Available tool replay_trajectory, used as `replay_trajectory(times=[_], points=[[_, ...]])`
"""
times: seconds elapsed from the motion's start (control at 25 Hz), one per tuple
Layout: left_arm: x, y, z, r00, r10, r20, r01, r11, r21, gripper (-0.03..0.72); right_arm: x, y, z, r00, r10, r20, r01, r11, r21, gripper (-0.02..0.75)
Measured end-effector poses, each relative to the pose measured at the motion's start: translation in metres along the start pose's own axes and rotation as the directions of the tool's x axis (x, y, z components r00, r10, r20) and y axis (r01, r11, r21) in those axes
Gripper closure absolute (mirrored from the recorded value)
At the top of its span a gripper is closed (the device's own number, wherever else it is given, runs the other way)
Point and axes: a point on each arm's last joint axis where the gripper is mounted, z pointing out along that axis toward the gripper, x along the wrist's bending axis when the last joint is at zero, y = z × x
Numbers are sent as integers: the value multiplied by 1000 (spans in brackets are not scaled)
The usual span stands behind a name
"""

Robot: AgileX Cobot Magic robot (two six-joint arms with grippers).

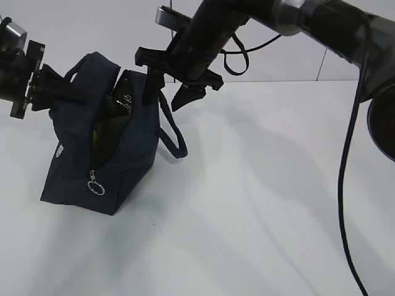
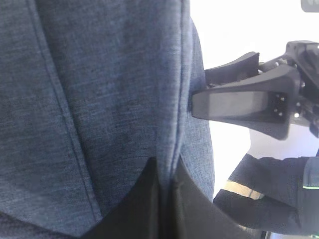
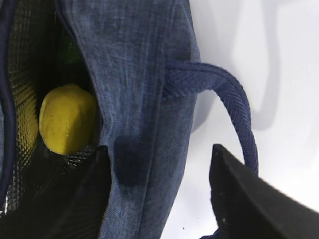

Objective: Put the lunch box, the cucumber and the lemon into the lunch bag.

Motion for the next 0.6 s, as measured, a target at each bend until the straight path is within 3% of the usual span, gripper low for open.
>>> replay_trajectory(times=[0.6], points=[[0,0,0,1000,0,4,0,1000,3,696,0,-1,5,1000,8,-12,-8,1000,13,295]])
